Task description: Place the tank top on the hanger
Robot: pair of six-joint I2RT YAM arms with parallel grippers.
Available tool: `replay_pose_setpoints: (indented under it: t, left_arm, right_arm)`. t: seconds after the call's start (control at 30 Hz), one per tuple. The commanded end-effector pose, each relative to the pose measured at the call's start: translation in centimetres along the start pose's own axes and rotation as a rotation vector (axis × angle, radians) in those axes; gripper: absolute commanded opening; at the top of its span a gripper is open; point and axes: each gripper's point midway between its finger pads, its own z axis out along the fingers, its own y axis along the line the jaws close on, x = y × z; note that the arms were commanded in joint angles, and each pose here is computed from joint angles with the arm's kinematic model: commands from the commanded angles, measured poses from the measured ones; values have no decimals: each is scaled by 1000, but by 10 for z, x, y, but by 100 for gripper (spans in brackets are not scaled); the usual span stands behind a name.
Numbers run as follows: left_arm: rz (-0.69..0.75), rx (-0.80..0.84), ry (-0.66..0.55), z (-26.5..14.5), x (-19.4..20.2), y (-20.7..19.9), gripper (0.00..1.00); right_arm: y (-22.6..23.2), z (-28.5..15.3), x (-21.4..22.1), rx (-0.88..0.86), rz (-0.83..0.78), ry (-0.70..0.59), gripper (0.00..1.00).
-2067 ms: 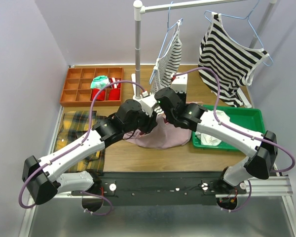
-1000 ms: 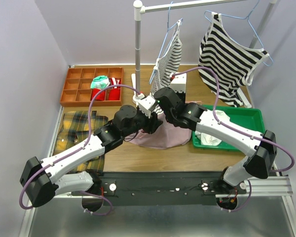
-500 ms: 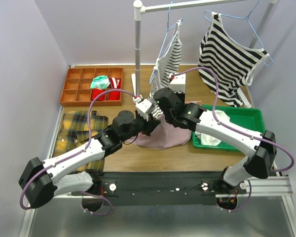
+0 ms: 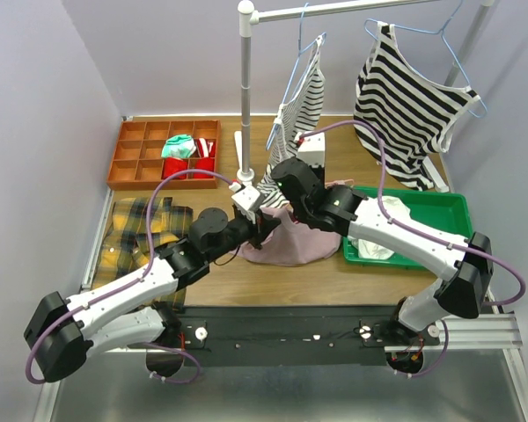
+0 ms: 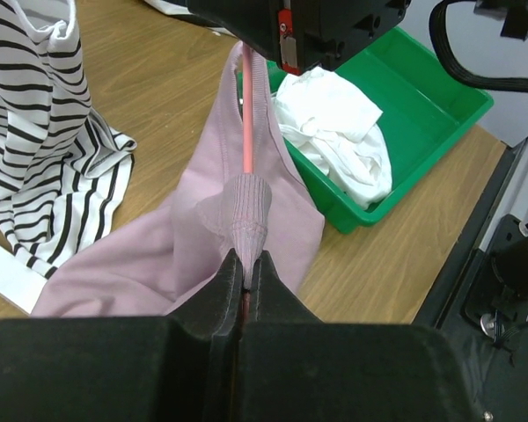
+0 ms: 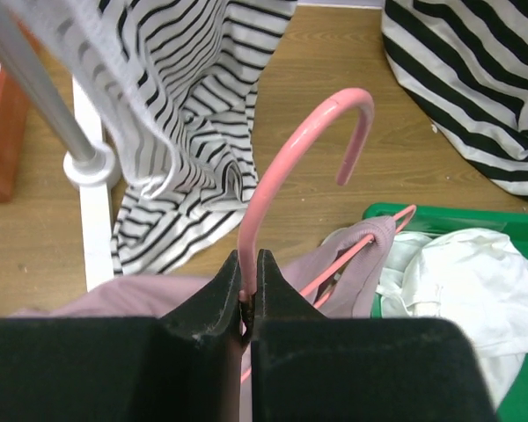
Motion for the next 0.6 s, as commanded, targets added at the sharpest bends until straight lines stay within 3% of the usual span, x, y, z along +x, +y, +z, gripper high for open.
replay_pose_setpoints:
  t: [0.0, 0.33, 0.43, 0.57]
  left_arm:
    - [-7, -20, -110, -8, -18, 3, 0]
    - [-11, -11, -135, -10, -16, 3, 0]
    - [-14, -13, -126, -11, -12, 4, 0]
    - [-7, -19, -101, -9, -4, 5, 0]
  right_arm:
    - [0, -9, -25, -83, 37, -23, 23]
    - [23, -29, -14, -304, 17, 50, 78]
    - [23, -41, -15, -368, 31, 57, 87]
    - [18, -56, -28, -419, 68, 46, 92]
